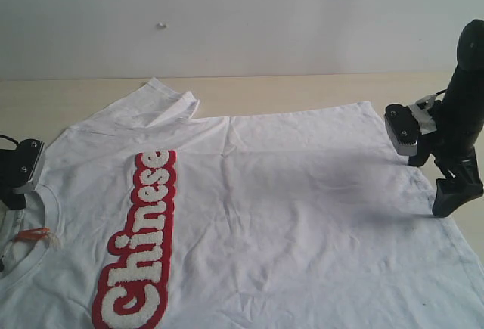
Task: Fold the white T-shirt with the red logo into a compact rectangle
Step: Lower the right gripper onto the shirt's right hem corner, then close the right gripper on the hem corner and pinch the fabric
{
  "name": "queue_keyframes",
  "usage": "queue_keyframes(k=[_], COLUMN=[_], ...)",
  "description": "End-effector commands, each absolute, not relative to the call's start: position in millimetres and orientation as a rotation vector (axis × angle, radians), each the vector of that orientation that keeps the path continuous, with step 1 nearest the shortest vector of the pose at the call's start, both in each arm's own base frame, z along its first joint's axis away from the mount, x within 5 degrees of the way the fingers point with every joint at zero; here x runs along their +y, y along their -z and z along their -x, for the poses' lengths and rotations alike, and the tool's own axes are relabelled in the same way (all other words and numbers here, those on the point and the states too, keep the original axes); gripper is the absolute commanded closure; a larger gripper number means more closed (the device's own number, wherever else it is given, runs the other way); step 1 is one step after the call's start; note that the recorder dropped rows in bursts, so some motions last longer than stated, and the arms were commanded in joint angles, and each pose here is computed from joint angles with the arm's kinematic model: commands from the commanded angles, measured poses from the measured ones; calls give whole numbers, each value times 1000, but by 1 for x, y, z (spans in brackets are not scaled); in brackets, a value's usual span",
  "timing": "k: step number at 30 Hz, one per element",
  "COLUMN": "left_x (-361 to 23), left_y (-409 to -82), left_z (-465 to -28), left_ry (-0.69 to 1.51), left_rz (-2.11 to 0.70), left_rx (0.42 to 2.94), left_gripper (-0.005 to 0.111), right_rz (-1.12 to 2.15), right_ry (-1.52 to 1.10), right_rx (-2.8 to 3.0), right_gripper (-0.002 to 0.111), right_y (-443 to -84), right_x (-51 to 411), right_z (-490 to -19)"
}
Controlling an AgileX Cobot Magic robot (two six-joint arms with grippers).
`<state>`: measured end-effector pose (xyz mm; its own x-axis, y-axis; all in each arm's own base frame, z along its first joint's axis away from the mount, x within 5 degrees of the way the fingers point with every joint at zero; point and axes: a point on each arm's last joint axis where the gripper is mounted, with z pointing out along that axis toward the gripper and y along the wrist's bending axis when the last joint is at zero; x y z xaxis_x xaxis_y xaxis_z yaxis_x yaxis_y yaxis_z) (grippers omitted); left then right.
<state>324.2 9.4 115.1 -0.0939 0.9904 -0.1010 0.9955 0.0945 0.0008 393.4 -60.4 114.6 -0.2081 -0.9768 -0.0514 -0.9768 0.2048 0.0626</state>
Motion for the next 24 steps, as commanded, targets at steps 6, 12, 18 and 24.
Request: queue_keyframes(k=[6, 12, 18, 24], left_x=[11, 11, 11, 11], left_y=[-114, -114, -114, -114], left_z=[-325, -325, -325, -325], left_ry=[61, 58, 58, 58], left_rz=[-2065, -2064, -2064, -2064], left_rx=[2252, 2251, 2251, 2251], left_gripper=[2, 2, 2, 2], right_rz=[2002, 1987, 1981, 1970], right_ry=[-133, -142, -123, -91], right_rx=[2371, 2359, 2355, 2347], right_gripper=[3, 3, 3, 3], right_y=[-121, -121, -119, -114], right_x=[-60, -58, -59, -59], right_z=[-395, -396, -398, -401])
